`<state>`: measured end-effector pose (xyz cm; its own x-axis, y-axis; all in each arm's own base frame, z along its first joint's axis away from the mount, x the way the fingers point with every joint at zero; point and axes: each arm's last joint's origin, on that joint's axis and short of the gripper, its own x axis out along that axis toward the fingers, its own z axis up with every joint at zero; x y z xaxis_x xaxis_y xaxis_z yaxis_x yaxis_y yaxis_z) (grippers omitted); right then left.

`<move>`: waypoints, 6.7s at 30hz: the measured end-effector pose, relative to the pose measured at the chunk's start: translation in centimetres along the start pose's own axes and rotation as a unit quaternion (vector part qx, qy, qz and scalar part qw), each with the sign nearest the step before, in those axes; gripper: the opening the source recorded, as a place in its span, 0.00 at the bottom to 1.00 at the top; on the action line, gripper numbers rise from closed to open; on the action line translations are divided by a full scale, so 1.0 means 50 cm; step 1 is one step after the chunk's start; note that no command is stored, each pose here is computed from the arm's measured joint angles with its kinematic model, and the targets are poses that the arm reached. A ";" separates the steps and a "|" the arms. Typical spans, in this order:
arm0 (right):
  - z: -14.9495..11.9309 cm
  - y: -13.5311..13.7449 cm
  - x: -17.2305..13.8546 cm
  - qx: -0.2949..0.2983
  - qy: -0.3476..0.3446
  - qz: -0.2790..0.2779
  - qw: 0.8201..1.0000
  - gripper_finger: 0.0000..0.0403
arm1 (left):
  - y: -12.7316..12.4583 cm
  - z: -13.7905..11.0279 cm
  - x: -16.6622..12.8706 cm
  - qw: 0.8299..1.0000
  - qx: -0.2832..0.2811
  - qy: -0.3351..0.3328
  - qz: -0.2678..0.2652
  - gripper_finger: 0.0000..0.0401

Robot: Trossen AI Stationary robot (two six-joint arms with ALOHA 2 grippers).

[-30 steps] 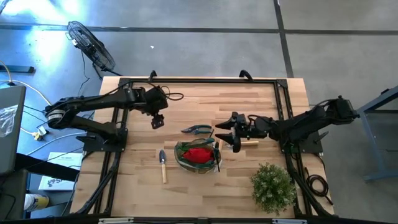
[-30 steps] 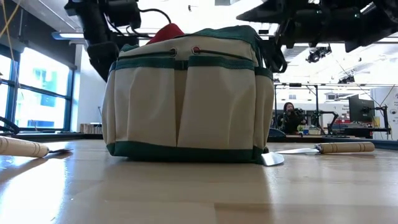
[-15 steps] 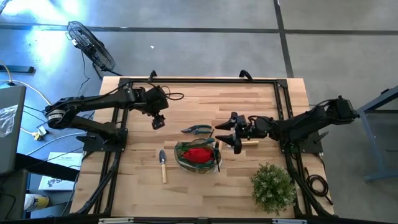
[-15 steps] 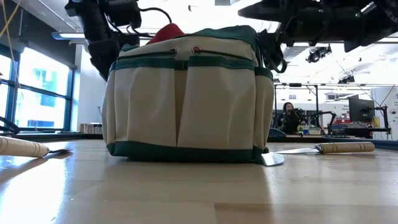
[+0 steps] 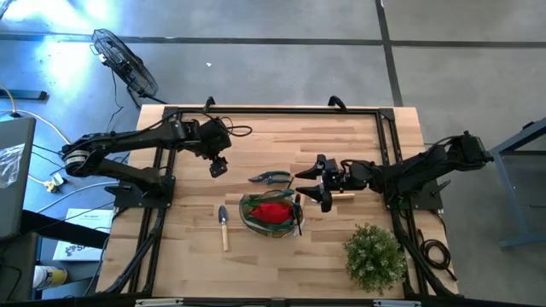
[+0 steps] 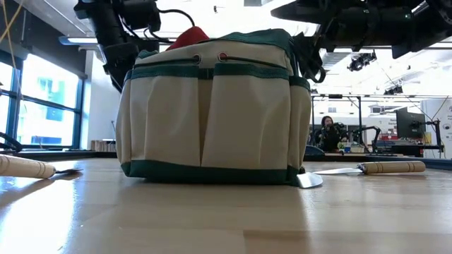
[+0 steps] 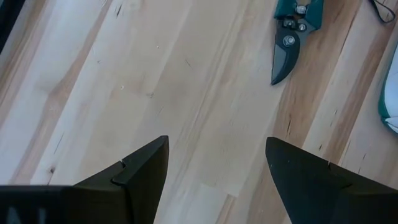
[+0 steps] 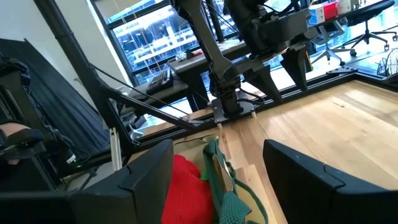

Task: Pick & Place Garden tools in Gardening bag
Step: Put the green shear scissors into the green gardening bag

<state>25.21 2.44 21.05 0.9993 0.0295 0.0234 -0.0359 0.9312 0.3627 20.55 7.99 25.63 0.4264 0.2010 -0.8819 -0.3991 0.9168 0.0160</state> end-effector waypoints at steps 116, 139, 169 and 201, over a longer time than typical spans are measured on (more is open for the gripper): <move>-0.002 0.074 -0.011 -0.056 -0.034 0.107 0.992 0.60 | -0.154 0.163 0.140 0.983 0.130 -0.039 -0.119 0.65; -0.010 0.076 -0.012 -0.057 -0.015 0.105 0.993 0.60 | -0.172 0.173 0.157 0.978 0.138 -0.052 -0.145 0.65; -0.011 0.076 -0.011 -0.071 -0.014 0.105 0.992 0.60 | -0.199 0.190 0.160 0.968 0.152 -0.107 -0.167 0.65; -0.014 0.075 -0.011 -0.066 -0.006 0.103 0.993 0.60 | -0.198 0.183 0.173 0.973 0.151 -0.084 -0.154 0.65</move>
<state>24.52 6.17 21.76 0.9708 0.2202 0.0955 -0.2365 0.9454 0.2242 35.61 3.80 22.15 0.6254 -0.0683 -0.7773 0.0141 0.9970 -0.0762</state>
